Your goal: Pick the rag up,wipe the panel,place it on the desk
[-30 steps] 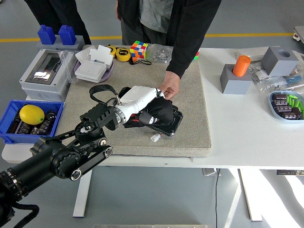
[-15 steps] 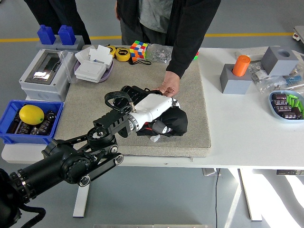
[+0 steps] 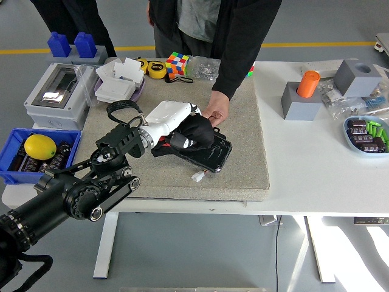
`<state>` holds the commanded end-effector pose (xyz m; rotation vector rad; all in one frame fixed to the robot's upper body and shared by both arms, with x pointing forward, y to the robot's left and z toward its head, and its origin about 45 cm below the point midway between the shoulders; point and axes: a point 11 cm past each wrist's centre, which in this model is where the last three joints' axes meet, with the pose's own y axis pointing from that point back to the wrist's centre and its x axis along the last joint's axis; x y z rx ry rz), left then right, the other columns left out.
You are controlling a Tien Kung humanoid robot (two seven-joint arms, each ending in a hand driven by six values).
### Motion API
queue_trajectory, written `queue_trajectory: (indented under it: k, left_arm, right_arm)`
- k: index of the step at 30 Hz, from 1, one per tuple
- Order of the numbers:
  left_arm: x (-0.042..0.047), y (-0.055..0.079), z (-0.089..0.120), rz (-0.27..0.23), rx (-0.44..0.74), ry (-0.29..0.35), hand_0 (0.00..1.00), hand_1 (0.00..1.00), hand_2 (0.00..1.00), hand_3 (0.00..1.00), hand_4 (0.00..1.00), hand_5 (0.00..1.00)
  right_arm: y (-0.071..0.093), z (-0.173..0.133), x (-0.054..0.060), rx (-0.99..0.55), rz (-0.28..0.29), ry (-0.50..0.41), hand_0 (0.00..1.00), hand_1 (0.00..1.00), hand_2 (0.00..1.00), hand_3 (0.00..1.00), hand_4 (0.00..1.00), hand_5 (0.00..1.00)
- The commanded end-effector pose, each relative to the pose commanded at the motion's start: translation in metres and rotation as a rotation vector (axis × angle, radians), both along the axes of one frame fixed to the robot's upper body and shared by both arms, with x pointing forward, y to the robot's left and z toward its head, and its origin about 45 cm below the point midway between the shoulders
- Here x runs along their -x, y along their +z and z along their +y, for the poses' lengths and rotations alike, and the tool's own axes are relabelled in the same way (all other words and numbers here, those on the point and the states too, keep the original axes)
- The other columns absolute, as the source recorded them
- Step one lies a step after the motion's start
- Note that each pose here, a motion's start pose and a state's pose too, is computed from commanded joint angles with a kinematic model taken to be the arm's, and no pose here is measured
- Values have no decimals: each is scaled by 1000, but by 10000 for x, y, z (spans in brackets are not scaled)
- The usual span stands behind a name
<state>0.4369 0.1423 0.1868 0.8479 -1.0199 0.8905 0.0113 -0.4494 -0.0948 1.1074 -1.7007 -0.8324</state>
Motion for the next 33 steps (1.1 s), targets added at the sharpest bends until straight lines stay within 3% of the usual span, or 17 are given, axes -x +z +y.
queue_trajectory:
  k: [6,18,26,33]
  left_arm:
    - [-147,86,315,-21,4,85,239,294,407,557,738,2]
    - [-282,152,894,-34,24,239,239,297,407,557,738,2]
    - [-149,239,1403,-51,114,351,251,331,414,559,732,2]
    - [-31,48,1731,-24,167,442,259,366,436,560,732,2]
  right_arm:
    - [-2,6,-7,-1,-3,-4,593,609,561,546,943,379]
    - [-1,9,-18,-2,-6,-6,594,609,561,546,943,378]
    - [-1,8,-14,-1,-8,-10,594,609,562,546,943,377]
    - [-8,24,11,-5,-3,-9,594,609,561,546,943,378]
